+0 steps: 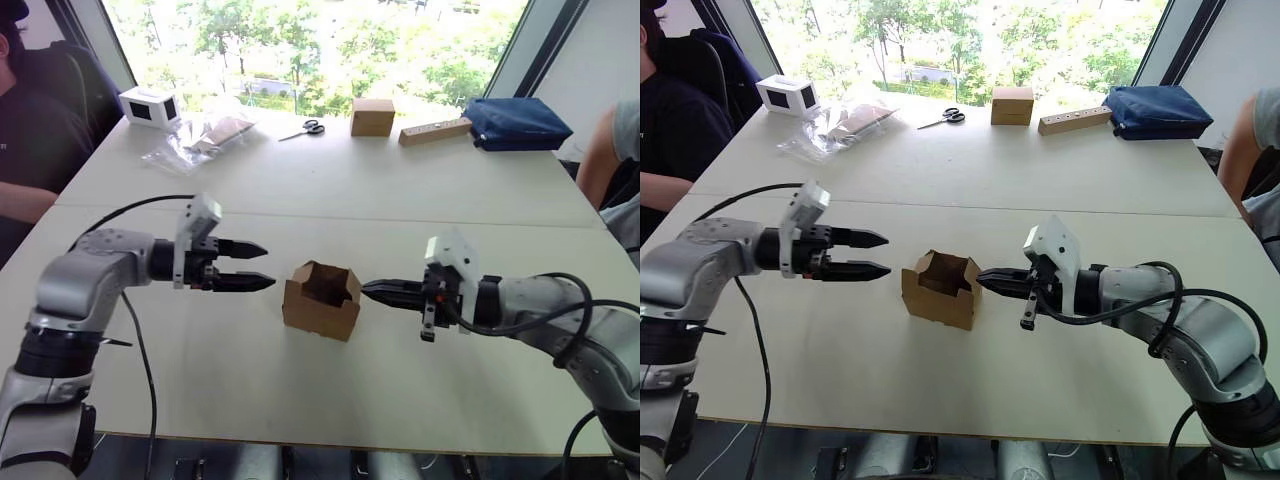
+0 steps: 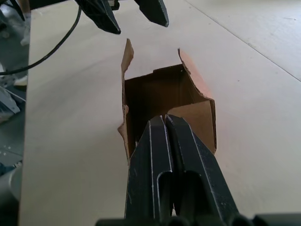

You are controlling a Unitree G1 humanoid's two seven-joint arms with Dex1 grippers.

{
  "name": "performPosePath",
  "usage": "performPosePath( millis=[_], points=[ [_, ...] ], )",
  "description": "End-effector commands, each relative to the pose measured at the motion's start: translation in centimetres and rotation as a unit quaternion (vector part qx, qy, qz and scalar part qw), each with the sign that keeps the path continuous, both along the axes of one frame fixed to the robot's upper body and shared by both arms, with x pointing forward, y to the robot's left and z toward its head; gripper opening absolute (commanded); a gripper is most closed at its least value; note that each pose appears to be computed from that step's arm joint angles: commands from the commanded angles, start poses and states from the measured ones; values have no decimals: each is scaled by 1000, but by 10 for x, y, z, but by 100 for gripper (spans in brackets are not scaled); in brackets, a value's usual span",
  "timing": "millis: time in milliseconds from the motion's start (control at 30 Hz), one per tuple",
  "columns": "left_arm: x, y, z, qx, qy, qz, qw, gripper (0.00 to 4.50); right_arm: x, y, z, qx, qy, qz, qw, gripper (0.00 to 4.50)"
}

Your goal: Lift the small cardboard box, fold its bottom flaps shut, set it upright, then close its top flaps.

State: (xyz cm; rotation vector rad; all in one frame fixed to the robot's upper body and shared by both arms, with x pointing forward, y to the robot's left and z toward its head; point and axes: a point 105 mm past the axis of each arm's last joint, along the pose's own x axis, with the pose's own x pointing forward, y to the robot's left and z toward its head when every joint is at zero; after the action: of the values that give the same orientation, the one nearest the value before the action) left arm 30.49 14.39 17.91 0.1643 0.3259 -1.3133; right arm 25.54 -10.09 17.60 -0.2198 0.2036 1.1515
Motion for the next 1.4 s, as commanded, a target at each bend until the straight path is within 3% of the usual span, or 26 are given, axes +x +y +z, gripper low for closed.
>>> performPosePath(
  millis=[33,100,133,200,367,400,767,1033,1133,1400],
  points=[
    [7,-5,13,-4,-33,-12,999,356,3,3,7,2,-26,3,1000,0],
    [8,-7,17,-10,-36,-24,999,309,3,4,8,4,-29,2,1000,0],
    [8,-7,17,-11,-36,-27,999,258,3,4,8,5,-30,2,1000,0],
    [6,-10,17,-11,-36,-40,999,209,3,3,6,3,-30,-3,1000,0],
    [3,-17,13,-11,-28,-66,997,23,4,4,1,-3,-30,-6,1000,0],
    [3,-18,12,-12,-27,-68,997,8,5,4,0,-3,-30,-6,1000,0],
    [3,-38,-6,1,-13,-107,994,8,13,10,-11,-20,-43,-1,999,0],
    [10,-44,-23,42,-33,-111,992,8,14,17,-21,-50,-50,19,997,0],
    [11,-43,-34,79,-39,-108,990,8,17,18,-26,-62,-50,19,997,0],
    [11,-46,-38,83,-52,-114,989,8,24,19,-32,-86,-55,17,995,0]
  ],
)
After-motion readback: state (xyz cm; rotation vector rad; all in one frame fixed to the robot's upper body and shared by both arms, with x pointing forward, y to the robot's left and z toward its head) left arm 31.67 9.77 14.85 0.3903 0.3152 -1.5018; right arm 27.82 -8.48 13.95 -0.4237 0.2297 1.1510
